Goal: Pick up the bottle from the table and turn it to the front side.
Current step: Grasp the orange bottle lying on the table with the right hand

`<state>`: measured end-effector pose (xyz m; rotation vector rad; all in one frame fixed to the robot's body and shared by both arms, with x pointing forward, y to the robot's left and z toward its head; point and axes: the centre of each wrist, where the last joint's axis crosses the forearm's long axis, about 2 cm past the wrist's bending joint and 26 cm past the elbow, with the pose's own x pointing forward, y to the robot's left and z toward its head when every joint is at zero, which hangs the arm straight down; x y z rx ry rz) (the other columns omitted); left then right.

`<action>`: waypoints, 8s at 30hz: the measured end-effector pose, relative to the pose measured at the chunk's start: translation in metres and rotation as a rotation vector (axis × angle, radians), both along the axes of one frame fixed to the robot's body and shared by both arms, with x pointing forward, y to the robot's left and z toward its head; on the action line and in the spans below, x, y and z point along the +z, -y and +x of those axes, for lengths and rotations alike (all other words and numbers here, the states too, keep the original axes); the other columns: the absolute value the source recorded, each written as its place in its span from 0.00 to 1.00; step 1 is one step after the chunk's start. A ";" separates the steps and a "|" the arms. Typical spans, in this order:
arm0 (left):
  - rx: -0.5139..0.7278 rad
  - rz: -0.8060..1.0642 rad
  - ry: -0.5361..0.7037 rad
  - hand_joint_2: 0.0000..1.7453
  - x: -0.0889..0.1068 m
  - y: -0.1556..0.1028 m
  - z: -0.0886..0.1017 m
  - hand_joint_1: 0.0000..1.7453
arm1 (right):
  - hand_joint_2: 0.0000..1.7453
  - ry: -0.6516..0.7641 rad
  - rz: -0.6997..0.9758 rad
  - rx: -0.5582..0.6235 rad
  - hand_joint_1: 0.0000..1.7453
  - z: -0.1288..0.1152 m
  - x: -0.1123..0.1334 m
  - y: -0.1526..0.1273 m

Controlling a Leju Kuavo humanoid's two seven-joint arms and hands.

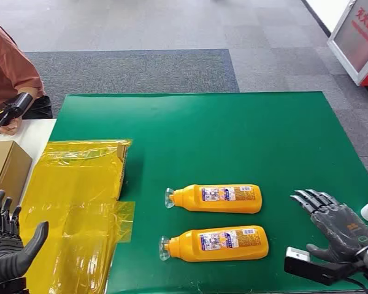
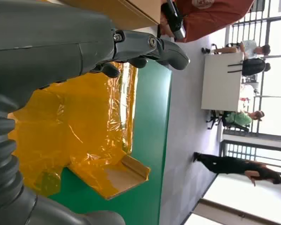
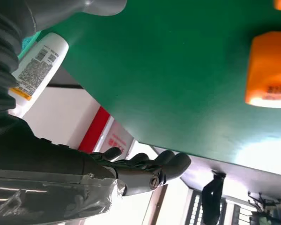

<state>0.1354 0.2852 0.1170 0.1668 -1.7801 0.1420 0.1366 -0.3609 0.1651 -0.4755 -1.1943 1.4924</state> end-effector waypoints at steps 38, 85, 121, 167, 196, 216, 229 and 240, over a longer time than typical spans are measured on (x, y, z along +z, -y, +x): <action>-0.033 0.005 -0.003 1.00 -0.002 0.004 0.012 0.00 | 1.00 -0.156 0.038 -0.069 0.00 0.026 -0.086 -0.056; -0.013 -0.021 0.000 1.00 -0.005 0.003 0.009 0.00 | 1.00 -0.195 0.211 0.112 0.00 0.015 -0.069 -0.087; -0.006 -0.033 -0.028 1.00 -0.007 0.005 0.012 0.00 | 1.00 -0.165 0.163 -0.011 1.00 0.025 -0.100 -0.126; -0.141 -0.027 0.039 1.00 -0.009 0.021 0.036 0.00 | 1.00 -0.215 1.261 0.186 1.00 0.089 -0.037 -0.134; -0.499 -0.229 0.174 1.00 0.036 0.090 0.091 0.00 | 1.00 0.065 1.182 0.031 1.00 0.155 -0.015 -0.191; -0.836 -0.334 0.195 1.00 0.095 0.155 0.162 0.00 | 1.00 -0.032 1.208 0.090 1.00 0.171 -0.017 -0.235; -0.801 -0.341 0.181 1.00 0.096 0.163 0.160 0.00 | 1.00 -0.010 1.244 0.077 1.00 0.173 -0.013 -0.230; -0.680 -0.332 0.157 1.00 0.086 0.151 0.166 0.00 | 1.00 0.024 1.266 0.068 1.00 0.175 -0.006 -0.225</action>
